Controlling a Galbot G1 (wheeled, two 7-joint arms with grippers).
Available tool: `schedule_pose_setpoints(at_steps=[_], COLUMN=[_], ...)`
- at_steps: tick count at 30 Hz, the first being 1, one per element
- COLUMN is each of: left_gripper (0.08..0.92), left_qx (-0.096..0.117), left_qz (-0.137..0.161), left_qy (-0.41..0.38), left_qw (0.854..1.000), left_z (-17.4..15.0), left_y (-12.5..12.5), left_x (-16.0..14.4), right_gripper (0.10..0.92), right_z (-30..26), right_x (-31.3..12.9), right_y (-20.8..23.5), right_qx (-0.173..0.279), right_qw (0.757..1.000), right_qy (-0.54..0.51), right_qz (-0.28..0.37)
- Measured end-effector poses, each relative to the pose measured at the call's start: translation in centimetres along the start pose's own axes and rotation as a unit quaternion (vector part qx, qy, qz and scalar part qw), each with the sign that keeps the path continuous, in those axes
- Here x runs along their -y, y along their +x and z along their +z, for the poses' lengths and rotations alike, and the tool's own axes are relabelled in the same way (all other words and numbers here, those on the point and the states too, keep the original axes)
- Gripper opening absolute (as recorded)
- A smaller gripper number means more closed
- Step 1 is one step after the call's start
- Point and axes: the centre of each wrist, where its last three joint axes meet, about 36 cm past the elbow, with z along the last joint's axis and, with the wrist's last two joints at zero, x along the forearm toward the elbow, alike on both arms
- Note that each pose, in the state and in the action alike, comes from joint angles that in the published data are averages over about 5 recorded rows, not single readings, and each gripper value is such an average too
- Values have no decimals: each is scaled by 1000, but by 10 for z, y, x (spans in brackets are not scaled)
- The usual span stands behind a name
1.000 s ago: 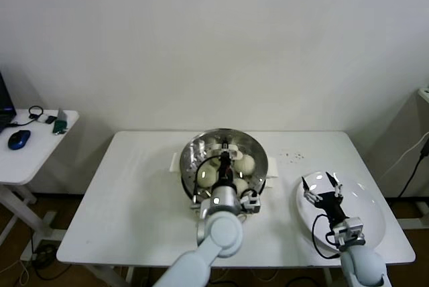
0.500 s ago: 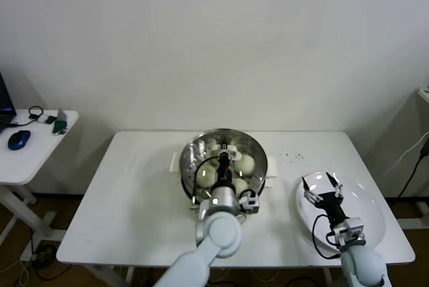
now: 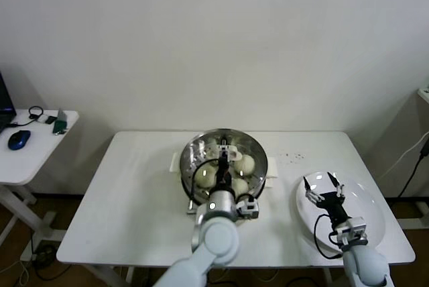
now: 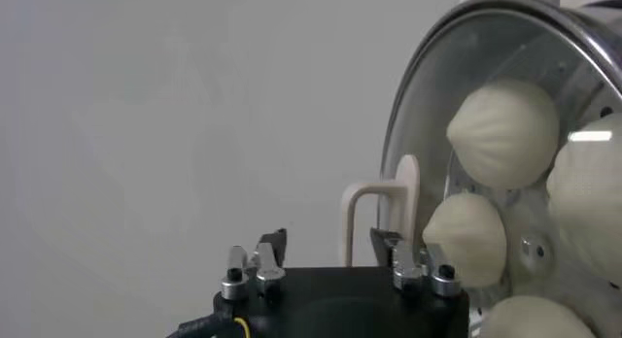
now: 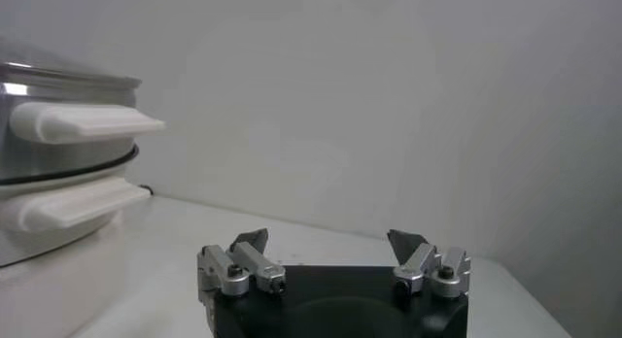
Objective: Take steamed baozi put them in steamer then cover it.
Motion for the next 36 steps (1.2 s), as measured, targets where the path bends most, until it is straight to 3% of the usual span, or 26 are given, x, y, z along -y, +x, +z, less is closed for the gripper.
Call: schedule_pose_setpoints(at_steps=[6,9,20,24,32,36], left_gripper=[775,815,823,823,823,823], left_qx=[9,12,20,9,-43,-40], left_qz=[-6,-6,2,-1,-14,-19], left_qy=[23,37,90,124,236,309], left_qw=[1000,999,996,992,971,950], left_z=[8,14,45,64,119,152], left_y=[11,18,52,60,58,60], left_x=[-13,-18,-22,-24,-23,-15], right_gripper=[823,823,823,823,823,823], right_z=[0,-1,-3,-5,-7,-9], right_x=[3,4,5,6,8,9], right_y=[0,0,-3,-4,1,5], right_qx=[-1,-2,0,2,4,5], right_qw=[1000,1000,1000,1000,1000,1000], right_qy=[-1,0,4,6,5,4], right_qz=[0,-1,-7,-10,-13,-13])
